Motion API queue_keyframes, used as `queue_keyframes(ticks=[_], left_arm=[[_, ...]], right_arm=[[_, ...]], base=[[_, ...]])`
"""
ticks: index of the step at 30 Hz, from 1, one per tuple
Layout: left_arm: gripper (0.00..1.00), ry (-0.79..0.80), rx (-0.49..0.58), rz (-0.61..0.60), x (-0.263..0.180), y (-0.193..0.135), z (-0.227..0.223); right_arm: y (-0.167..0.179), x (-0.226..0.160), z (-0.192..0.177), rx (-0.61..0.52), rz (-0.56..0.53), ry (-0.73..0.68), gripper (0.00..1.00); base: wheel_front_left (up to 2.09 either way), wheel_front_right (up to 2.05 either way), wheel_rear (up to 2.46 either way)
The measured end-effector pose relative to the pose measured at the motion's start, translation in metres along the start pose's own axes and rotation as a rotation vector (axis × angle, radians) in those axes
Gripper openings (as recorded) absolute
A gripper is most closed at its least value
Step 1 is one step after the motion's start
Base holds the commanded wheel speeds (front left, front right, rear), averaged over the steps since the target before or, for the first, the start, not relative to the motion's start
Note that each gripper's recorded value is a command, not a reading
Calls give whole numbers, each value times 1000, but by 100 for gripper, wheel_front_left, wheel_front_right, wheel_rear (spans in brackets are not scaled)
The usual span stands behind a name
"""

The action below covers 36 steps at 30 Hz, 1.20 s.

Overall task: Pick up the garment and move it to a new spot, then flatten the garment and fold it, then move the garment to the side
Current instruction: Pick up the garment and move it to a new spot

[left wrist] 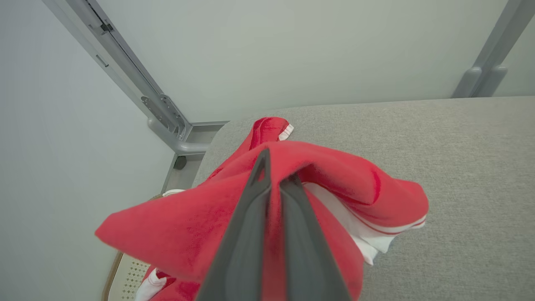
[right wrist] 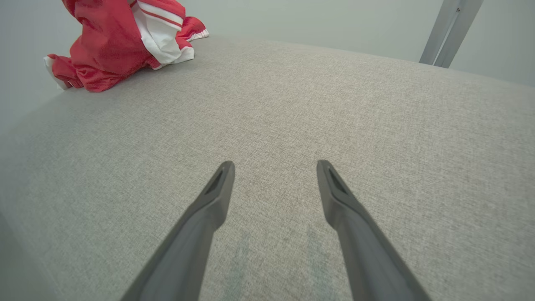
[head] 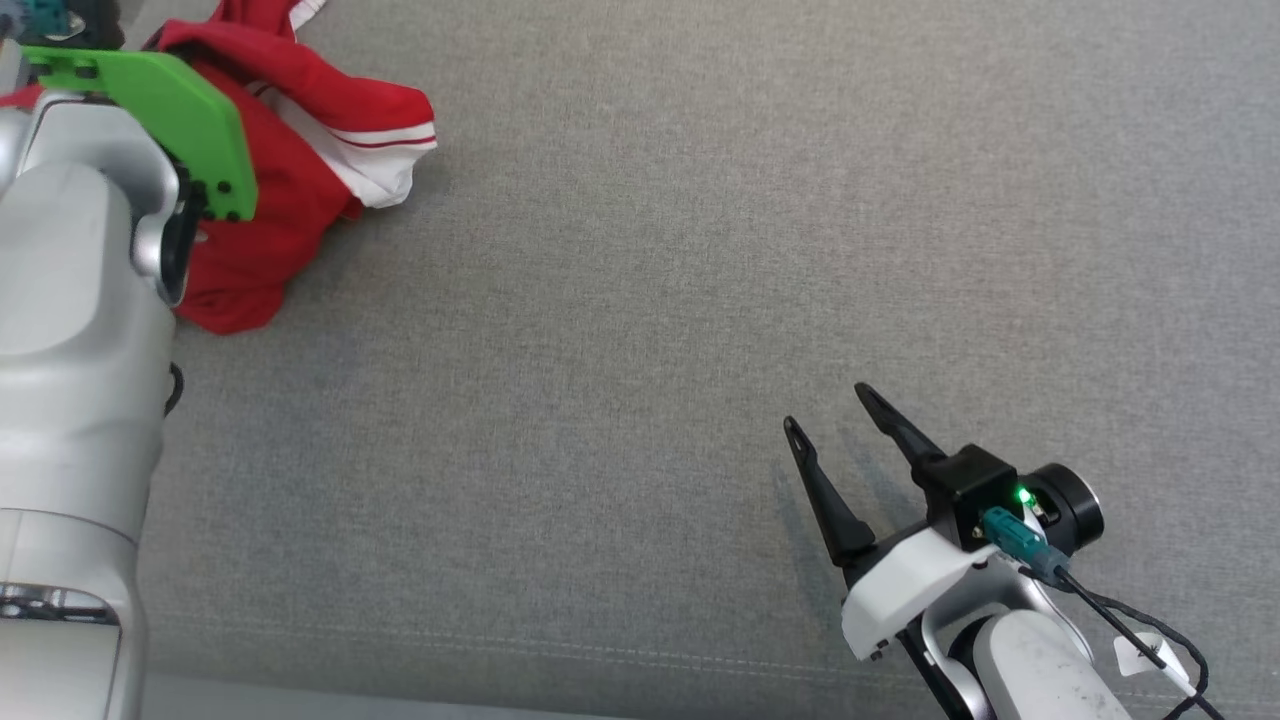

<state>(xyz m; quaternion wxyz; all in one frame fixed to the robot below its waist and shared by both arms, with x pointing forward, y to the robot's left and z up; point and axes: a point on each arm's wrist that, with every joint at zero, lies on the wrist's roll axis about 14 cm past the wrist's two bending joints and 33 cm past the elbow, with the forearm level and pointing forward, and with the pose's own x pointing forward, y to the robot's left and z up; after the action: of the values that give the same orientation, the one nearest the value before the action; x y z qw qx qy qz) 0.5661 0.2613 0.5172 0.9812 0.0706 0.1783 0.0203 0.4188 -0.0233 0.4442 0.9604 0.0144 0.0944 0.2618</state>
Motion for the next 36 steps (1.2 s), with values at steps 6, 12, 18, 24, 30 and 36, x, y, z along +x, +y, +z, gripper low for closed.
queue_keyframes(ticks=[6, 12, 18, 24, 30, 36], left_arm=[[0, -209, 28, -163, -23, -66, 73], [0, -369, 38, -371, -54, -156, 126], [0, -499, 3, -602, -95, -244, 168], [0, -615, -103, -864, -154, -318, 201], [0, -584, -200, -1028, -191, -374, 194], [0, -420, -204, -974, -159, -386, 135]], right_arm=[[1, -23, 9, 5, -27, -26, 100], [-8, -48, 19, 22, -85, -62, 100], [-27, -79, 23, 30, -181, -87, 100], [-52, -111, 27, 34, -299, -116, 100], [-73, -138, 29, 44, -400, -145, 100], [-83, -143, 26, 55, -434, -145, 100]], base=[[0, 0, 0], [0, 0, 0], [0, 0, 0], [0, 0, 0], [0, 0, 0], [0, 0, 0]])
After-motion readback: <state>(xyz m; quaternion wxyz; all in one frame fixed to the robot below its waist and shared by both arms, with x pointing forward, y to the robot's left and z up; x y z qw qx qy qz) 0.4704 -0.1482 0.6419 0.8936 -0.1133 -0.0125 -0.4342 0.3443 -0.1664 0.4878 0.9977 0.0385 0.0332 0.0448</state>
